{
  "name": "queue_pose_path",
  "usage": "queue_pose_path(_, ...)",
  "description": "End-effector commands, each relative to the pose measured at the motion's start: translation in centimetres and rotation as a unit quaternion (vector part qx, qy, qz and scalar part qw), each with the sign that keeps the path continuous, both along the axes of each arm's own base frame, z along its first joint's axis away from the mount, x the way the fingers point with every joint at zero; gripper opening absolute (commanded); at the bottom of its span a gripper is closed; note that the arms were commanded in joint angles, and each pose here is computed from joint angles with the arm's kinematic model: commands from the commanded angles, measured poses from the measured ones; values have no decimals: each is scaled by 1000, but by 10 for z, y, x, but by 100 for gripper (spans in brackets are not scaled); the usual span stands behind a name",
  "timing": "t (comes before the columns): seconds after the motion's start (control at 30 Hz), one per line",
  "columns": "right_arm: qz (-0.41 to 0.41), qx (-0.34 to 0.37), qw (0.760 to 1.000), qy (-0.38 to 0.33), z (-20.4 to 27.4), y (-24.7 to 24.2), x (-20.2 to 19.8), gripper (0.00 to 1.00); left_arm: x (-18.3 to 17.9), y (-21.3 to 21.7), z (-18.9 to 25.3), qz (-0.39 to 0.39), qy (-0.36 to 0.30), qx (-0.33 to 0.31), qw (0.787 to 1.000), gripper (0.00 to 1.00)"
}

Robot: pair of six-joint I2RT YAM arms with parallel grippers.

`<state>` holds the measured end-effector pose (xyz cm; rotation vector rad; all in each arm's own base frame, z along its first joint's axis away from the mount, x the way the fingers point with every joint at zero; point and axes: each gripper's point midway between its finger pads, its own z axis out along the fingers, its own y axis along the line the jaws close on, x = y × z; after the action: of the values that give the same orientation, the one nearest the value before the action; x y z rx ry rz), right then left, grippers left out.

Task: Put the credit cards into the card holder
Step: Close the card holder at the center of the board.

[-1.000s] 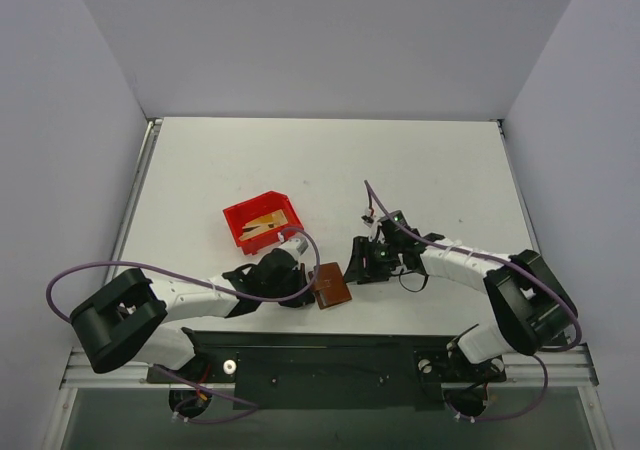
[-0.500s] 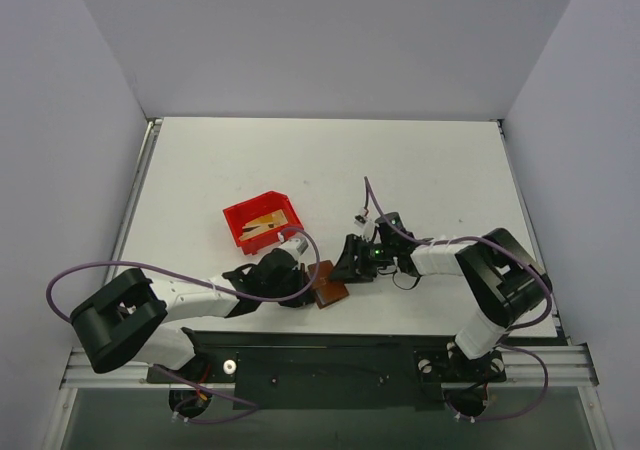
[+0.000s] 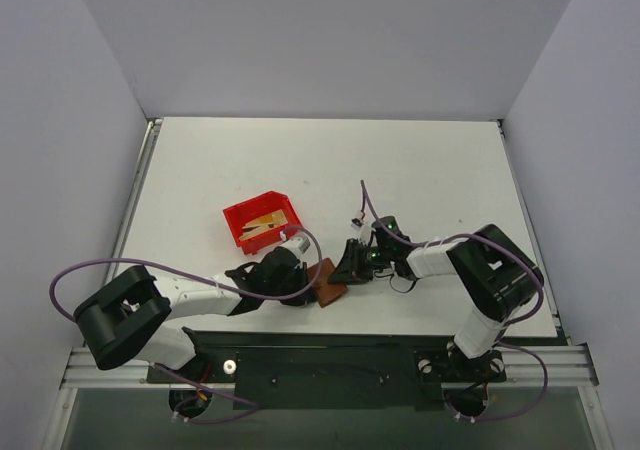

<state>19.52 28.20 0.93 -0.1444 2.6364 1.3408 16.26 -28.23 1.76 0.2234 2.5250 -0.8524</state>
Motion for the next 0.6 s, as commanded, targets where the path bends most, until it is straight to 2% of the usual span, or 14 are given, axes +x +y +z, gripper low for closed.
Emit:
queue_pose_path(0.0,13,-24,1000,15,-8,-7,-21,8,-3,9,-14,-1,5,35,999,0)
queue_pose_path(0.13,-3,-43,999,-26,11,-15,-11,0,0,8,-2,3,-3,26,1000,0)
queue_pose_path(0.23,-15,-79,994,-72,36,-31,-4,0,6,6,21,8,-24,13,1000,0)
queue_pose_path(0.3,-25,-123,986,-108,53,-46,4,0,11,4,42,9,-45,-4,999,0)
queue_pose_path(0.4,-47,-196,966,-161,83,-72,19,0,17,15,58,24,-58,3,998,0)
queue_pose_path(0.57,-56,-301,933,-187,114,-108,21,0,28,25,70,34,-72,7,997,0)
